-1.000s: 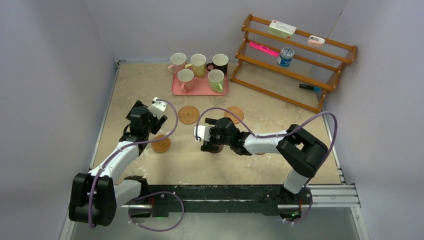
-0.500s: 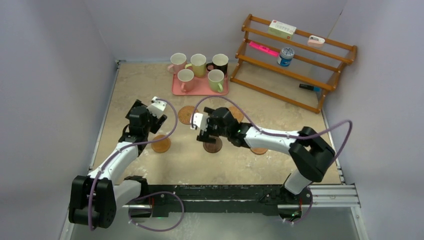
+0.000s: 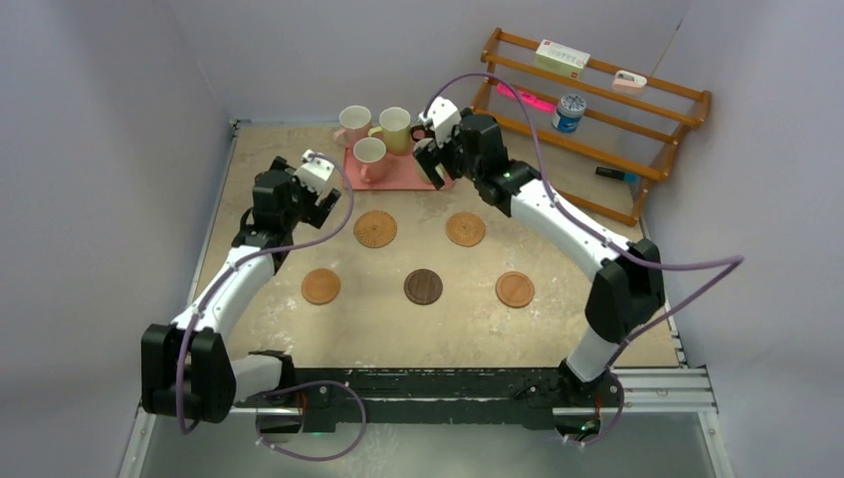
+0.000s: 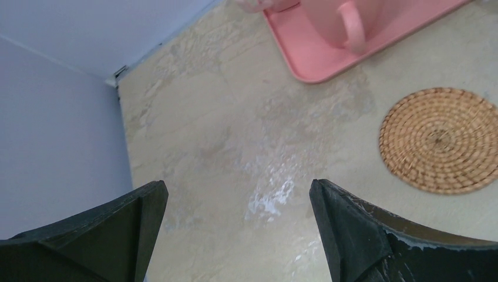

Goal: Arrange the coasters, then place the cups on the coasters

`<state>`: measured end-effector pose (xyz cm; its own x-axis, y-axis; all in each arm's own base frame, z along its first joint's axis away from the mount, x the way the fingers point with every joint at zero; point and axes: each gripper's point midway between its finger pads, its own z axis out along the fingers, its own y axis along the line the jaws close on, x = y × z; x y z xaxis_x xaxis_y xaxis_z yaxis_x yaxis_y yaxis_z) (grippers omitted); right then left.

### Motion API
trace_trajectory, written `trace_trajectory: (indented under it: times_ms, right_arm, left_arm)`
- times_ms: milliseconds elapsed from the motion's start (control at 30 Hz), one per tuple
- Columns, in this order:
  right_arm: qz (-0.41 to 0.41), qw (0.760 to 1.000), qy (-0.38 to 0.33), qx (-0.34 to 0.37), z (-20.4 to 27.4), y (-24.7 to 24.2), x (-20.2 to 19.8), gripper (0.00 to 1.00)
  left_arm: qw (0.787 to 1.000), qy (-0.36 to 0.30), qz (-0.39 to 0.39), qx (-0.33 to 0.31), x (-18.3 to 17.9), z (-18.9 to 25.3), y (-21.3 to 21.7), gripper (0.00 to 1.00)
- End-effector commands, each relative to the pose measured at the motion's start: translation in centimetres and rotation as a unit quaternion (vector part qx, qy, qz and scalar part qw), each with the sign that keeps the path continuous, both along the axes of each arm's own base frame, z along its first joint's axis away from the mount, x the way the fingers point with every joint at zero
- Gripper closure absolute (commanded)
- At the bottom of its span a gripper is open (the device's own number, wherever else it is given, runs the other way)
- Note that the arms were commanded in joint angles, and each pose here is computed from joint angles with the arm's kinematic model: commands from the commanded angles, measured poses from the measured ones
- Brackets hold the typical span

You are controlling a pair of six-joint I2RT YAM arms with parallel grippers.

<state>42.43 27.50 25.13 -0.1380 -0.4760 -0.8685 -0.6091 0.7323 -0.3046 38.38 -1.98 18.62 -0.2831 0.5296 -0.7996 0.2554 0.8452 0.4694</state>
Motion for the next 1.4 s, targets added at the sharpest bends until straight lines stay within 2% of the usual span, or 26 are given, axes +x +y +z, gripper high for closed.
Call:
trace_trajectory:
  times_ms: [0,133,233,333,567,733,933,1033,1167,1367]
  right_arm:
    - [-0.057,0.997,0.055,0.023,-0.9,-0.3,2.7,0.02]
    - [-0.076,0.995,0.067,0.025,-1.1,0.0,5.4,0.02]
    - [-0.082,0.993,0.084,0.023,-2.1,0.1,6.4,0.02]
    - [-0.089,0.992,0.088,0.023,-2.7,0.0,7.3,0.02]
    - [-0.115,0.987,0.105,0.032,-3.3,-1.8,9.4,0.02]
    - [-0.113,0.986,0.122,0.031,-3.5,-2.9,7.9,0.02]
    - [-0.103,0.988,0.110,0.038,-2.1,-3.9,5.7,0.02]
    - [-0.104,0.989,0.100,0.042,-1.5,-4.1,5.4,0.02]
    - [-0.108,0.988,0.097,0.043,-1.9,-4.1,5.8,0.02]
    - [-0.114,0.986,0.114,0.031,-3.9,-3.8,6.6,0.02]
  left_arm:
    - [0.997,-0.007,-0.048,-0.062,3.1,2.5,-2.9,0.00]
    - [0.990,0.003,-0.088,-0.110,5.5,3.1,-5.6,0.00]
    - [0.987,0.016,-0.103,-0.122,7.2,3.2,-7.5,0.00]
    - [0.987,0.043,-0.102,-0.117,8.6,2.1,-8.8,0.00]
    - [0.991,0.030,-0.054,-0.120,14.1,3.0,-8.3,0.00]
    - [0.990,0.037,-0.055,-0.128,17.6,2.9,-7.5,0.00]
    - [0.987,0.055,-0.074,-0.130,20.7,1.8,-6.4,0.00]
    - [0.984,0.055,-0.073,-0.151,21.2,1.7,-5.9,0.00]
    - [0.971,0.088,-0.118,-0.190,19.2,0.8,-8.0,0.03]
    - [0.973,0.071,-0.128,-0.181,17.6,1.4,-8.5,0.03]
